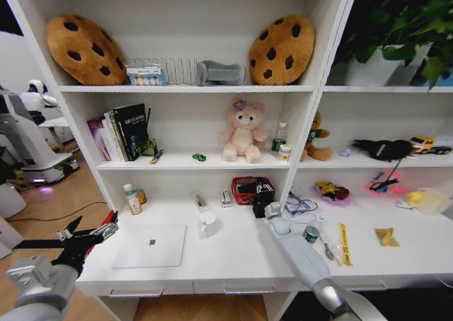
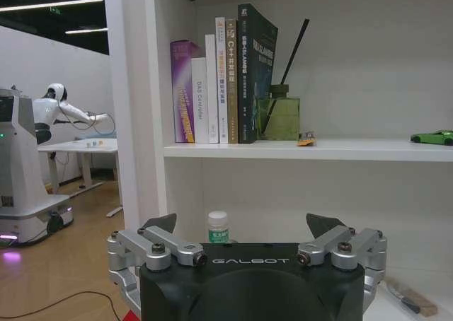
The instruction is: Organize the objects on the table.
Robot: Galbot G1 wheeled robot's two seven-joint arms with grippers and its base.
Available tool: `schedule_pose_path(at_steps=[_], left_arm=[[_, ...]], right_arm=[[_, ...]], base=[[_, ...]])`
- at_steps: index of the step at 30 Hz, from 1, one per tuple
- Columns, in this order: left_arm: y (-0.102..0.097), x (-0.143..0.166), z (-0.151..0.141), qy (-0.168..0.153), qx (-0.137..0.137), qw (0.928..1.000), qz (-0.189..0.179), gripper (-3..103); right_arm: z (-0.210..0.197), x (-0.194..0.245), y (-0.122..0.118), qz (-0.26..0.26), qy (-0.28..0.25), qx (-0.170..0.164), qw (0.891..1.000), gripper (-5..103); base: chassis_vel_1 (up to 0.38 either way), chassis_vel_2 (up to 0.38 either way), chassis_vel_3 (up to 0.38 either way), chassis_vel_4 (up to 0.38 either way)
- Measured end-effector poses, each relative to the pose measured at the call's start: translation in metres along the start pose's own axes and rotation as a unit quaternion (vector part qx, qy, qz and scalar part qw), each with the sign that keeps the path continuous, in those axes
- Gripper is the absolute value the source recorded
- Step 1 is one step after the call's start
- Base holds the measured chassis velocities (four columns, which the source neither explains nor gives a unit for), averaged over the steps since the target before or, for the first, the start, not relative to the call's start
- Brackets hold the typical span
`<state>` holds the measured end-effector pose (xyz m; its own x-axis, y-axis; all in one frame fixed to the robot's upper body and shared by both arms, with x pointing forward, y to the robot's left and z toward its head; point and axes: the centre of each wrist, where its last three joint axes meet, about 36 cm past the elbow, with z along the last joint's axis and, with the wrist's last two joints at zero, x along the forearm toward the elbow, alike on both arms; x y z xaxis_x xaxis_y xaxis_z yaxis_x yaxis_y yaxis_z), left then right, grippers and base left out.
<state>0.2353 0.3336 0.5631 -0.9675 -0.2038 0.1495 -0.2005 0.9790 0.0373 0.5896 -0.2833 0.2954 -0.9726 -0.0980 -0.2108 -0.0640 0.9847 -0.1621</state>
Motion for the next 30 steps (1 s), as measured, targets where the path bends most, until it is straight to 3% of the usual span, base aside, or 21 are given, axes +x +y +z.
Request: schedule_pose_path(at_steps=[6, 7, 9, 16, 22, 26, 27, 30], left_arm=[[0.000, 0.000, 0.000, 0.000, 0.000, 1.0000, 0.000, 100], [0.000, 0.000, 0.000, 0.000, 0.000, 1.0000, 0.000, 100], [0.000, 0.000, 0.000, 0.000, 0.000, 1.0000, 0.000, 100], [0.000, 0.000, 0.000, 0.000, 0.000, 1.0000, 0.000, 100], [0.000, 0.000, 0.000, 0.000, 0.000, 1.0000, 0.000, 100], [0.000, 0.000, 0.000, 0.000, 0.000, 1.0000, 0.000, 100], [0.000, 0.000, 0.000, 0.000, 0.000, 1.0000, 0.000, 100], [0.000, 0.000, 0.000, 0.000, 0.000, 1.0000, 0.000, 100]], right_arm=[[0.001, 0.003, -0.006, -0.002, 0.001, 0.003, 1.000, 10], [0.002, 0.005, -0.006, -0.004, 0.001, 0.003, 1.000, 16], [0.002, 0.007, -0.007, -0.004, 0.002, 0.003, 1.000, 16], [0.000, 0.016, -0.016, -0.005, 0.005, 0.008, 1.000, 47], [-0.008, 0.017, -0.021, -0.001, 0.000, 0.007, 1.000, 63], [-0.027, 0.027, -0.025, -0.001, -0.001, 0.014, 1.000, 85], [-0.027, 0.027, -0.025, -0.001, -0.001, 0.014, 1.000, 85], [-0.060, 0.077, -0.011, -0.002, 0.029, 0.007, 1.000, 98]], base=[[0.000, 0.000, 0.000, 0.000], [0.000, 0.000, 0.000, 0.000], [0.000, 0.000, 0.000, 0.000], [0.000, 0.000, 0.000, 0.000], [0.000, 0.000, 0.000, 0.000], [0.000, 0.000, 0.000, 0.000], [0.000, 0.000, 0.000, 0.000], [0.000, 0.000, 0.000, 0.000]])
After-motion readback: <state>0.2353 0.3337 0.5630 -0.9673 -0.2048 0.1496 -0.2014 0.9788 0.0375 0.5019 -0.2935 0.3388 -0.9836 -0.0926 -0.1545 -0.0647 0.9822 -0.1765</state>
